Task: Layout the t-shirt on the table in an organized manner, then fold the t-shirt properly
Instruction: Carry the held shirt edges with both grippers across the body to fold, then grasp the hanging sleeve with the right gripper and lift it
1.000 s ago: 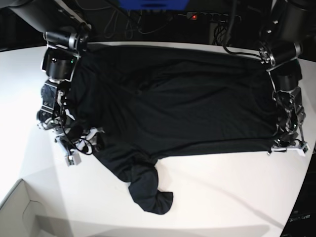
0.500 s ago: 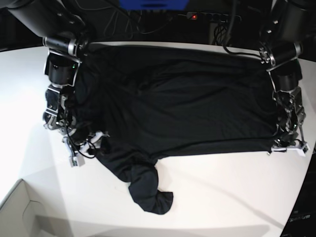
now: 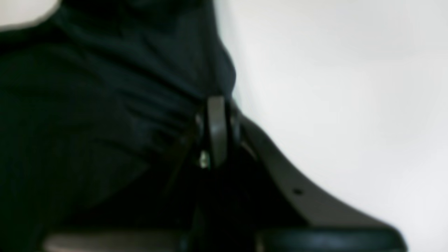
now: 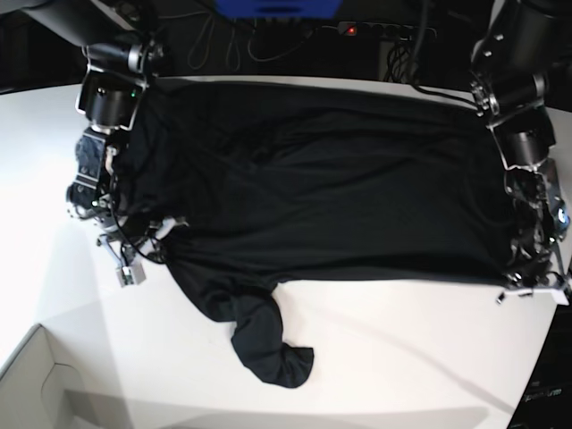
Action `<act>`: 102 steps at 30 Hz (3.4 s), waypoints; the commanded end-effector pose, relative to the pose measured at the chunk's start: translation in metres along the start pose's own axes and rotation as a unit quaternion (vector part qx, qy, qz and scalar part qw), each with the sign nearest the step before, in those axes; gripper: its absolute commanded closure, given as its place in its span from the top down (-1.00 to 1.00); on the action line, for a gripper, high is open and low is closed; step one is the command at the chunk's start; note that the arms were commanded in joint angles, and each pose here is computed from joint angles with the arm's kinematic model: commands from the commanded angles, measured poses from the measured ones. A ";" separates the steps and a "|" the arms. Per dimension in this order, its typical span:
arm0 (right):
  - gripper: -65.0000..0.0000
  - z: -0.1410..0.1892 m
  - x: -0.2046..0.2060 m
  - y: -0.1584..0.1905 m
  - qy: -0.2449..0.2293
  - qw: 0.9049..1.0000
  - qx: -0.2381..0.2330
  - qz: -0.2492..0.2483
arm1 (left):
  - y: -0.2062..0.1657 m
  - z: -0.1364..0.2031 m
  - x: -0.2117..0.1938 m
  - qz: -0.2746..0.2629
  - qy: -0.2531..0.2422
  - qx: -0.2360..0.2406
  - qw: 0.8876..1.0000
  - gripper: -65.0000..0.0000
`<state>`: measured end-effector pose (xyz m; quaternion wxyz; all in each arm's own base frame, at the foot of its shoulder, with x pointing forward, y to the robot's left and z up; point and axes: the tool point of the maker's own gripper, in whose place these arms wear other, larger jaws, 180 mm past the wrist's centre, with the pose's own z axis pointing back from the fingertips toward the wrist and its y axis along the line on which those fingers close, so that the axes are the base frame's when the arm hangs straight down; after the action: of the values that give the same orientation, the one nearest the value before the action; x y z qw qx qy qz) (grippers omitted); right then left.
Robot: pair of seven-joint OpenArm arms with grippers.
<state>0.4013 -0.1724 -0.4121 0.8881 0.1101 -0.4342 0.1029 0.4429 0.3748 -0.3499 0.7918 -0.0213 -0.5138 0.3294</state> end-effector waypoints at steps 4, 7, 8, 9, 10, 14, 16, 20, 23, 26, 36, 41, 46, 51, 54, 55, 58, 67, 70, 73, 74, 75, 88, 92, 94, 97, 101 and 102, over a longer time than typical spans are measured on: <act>-1.00 0.022 0.047 -0.005 -0.065 0.997 -0.022 0.032 | -0.010 0.013 0.028 -0.001 -0.028 -0.023 0.999 -1.00; -1.00 0.038 0.049 -0.003 -0.077 0.995 -0.033 0.051 | -0.013 0.018 0.026 0.002 -0.023 -0.033 0.999 -1.00; -1.00 0.042 0.050 -0.002 -0.082 0.994 -0.037 0.057 | -0.012 0.020 0.024 0.003 -0.022 -0.034 0.999 -1.00; -1.00 0.047 0.051 -0.001 -0.085 0.994 -0.040 0.062 | -0.010 0.022 0.023 0.003 -0.022 -0.035 0.999 -1.00; -1.00 0.052 0.050 -0.001 -0.087 0.993 -0.043 0.068 | -0.009 0.024 0.021 0.004 -0.022 -0.036 0.999 -1.00; -1.00 0.065 0.048 0.006 -0.095 0.991 -0.050 0.078 | -0.007 0.029 0.017 0.010 -0.022 -0.042 0.999 -1.00; -1.00 0.072 0.043 0.008 -0.094 0.991 -0.053 0.084 | -0.006 0.034 0.018 0.011 -0.025 -0.045 0.999 -1.00; -1.00 0.084 0.035 0.016 -0.092 0.990 -0.057 0.091 | 0.001 0.044 0.018 0.016 -0.029 -0.052 0.998 -1.00; -1.00 0.094 0.024 0.021 -0.087 0.990 -0.058 0.096 | 0.008 0.051 0.014 0.021 -0.027 -0.055 0.998 -1.00; -1.00 0.101 0.016 0.027 -0.083 0.990 -0.058 0.099 | 0.024 0.061 0.022 0.039 -0.040 -0.049 0.997 -1.00; -1.00 0.125 0.002 0.057 -0.078 0.988 -0.044 0.122 | 0.050 0.084 0.023 0.110 -0.001 -0.048 0.993 -1.00; -1.00 0.142 -0.008 0.070 -0.071 0.987 -0.039 0.136 | 0.065 0.103 0.030 0.131 0.013 -0.047 0.990 -1.00; -1.00 0.154 -0.024 0.076 -0.053 0.988 -0.037 0.138 | 0.072 0.114 0.037 0.137 0.013 -0.046 0.989 -1.00; -1.00 0.161 -0.044 0.096 -0.032 0.990 -0.012 0.139 | 0.090 0.123 0.028 0.141 0.021 -0.027 0.989 -1.00; -1.00 0.165 -0.052 0.101 -0.036 0.990 -0.004 0.133 | 0.095 0.125 0.007 0.149 0.037 -0.020 0.988 -1.00; -1.00 0.167 -0.054 0.103 -0.036 0.991 -0.001 0.130 | 0.096 0.126 0.001 0.151 0.042 -0.017 0.988 -1.00; -1.00 0.169 -0.058 0.105 -0.038 0.991 0.001 0.127 | 0.101 0.128 -0.012 0.155 0.052 -0.008 0.987 -1.00; -1.00 0.172 -0.069 0.105 -0.022 0.992 0.003 0.126 | 0.108 0.129 -0.013 0.152 0.055 -0.001 0.987 -1.00; -1.00 0.169 -0.078 0.105 -0.011 0.993 0.006 0.118 | 0.107 0.129 -0.015 0.154 0.056 -0.001 0.987 -1.00; -1.00 0.165 -0.091 0.104 0.003 0.994 0.010 0.107 | 0.110 0.131 -0.019 0.153 0.059 0.002 0.986 -0.99; -1.00 0.164 -0.095 0.104 0.007 0.994 0.011 0.104 | 0.110 0.131 -0.020 0.154 0.061 0.003 0.986 -0.99; -1.00 0.164 -0.097 0.104 0.010 0.995 0.012 0.102 | 0.112 0.129 -0.024 0.158 0.065 0.005 0.985 -0.98; -0.53 0.165 -0.104 0.098 0.021 0.994 0.010 0.106 | 0.123 0.124 -0.048 0.179 0.100 0.017 0.979 -0.54; -0.41 0.171 -0.089 0.091 0.003 0.994 -0.008 0.111 | 0.126 0.125 -0.046 0.181 0.098 0.019 0.978 -0.24; -0.41 0.174 -0.082 0.088 -0.007 0.994 -0.019 0.110 | 0.126 0.125 -0.046 0.180 0.097 0.019 0.979 -0.18; -0.40 0.178 -0.075 0.083 -0.014 0.993 -0.030 0.113 | 0.127 0.125 -0.046 0.180 0.097 0.020 0.979 -0.17; -0.35 0.177 -0.073 0.082 -0.017 0.993 -0.031 0.113 | 0.123 0.129 -0.038 0.168 0.087 0.015 0.982 -0.17; -0.31 0.177 -0.072 0.081 -0.018 0.993 -0.032 0.113 | 0.124 0.131 -0.037 0.164 0.086 0.016 0.983 -0.17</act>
<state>0.1977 -0.1521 -0.3660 0.8763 0.0320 -0.4422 0.1885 0.2589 0.4018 -0.3803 0.7728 -0.1264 -0.4060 0.4712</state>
